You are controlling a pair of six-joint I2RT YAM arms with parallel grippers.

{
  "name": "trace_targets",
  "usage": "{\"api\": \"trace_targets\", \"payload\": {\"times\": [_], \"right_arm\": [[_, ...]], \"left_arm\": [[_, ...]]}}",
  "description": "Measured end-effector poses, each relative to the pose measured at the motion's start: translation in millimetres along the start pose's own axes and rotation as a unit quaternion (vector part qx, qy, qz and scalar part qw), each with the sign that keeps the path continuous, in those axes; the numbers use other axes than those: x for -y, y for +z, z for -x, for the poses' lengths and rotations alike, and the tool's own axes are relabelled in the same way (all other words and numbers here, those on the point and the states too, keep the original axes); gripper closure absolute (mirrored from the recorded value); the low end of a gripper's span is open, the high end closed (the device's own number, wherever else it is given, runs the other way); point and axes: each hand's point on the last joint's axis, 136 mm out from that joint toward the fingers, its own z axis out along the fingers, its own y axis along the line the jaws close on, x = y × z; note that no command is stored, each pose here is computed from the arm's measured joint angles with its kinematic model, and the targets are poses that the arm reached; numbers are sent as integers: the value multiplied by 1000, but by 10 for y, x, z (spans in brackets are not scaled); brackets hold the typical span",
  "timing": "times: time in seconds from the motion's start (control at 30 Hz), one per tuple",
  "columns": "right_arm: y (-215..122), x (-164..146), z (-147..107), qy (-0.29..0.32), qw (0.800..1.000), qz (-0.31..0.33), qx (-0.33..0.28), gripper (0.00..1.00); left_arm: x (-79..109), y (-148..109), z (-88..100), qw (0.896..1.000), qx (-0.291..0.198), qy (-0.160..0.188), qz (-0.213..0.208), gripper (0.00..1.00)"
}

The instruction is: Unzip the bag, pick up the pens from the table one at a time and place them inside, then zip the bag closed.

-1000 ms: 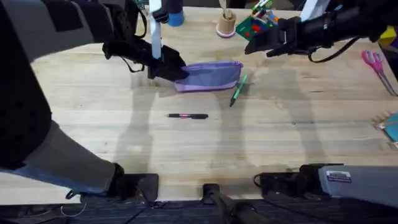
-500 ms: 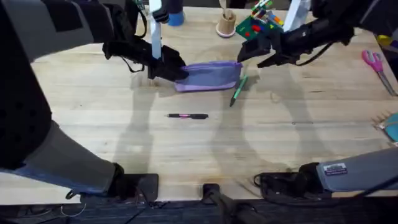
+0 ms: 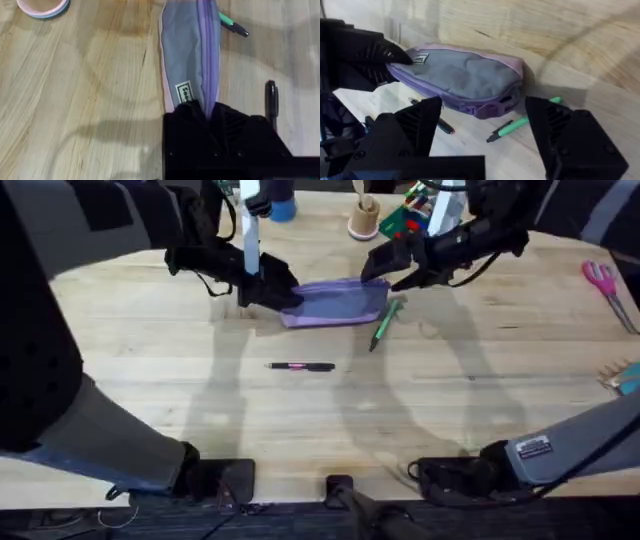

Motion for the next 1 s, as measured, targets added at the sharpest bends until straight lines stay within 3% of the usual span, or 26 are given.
{"api": "trace_targets", "payload": {"times": [0.17, 0.27, 0.53, 0.7, 0.73, 1.0], "right_arm": [[10, -2, 0, 8, 1000, 3, -1, 7], [9, -2, 0, 11, 1000, 3, -1, 99], [9, -30, 0, 13, 1000, 11, -1, 541], [12, -57, -2, 19, 1000, 17, -1, 922], [13, -61, -3, 20, 1000, 18, -2, 954], [10, -78, -5, 21, 1000, 23, -2, 968]], "left_arm": [[0, 0, 0, 1000, 0, 0, 0, 958], [0, 0, 0, 1000, 0, 0, 0, 958], [-1, 0, 0, 1000, 0, 0, 0, 958], [-1, 1, 2, 1000, 0, 1, 0, 958], [-2, 1, 3, 1000, 0, 1, 0, 958], [-4, 2, 4, 1000, 0, 2, 1, 958]]}}
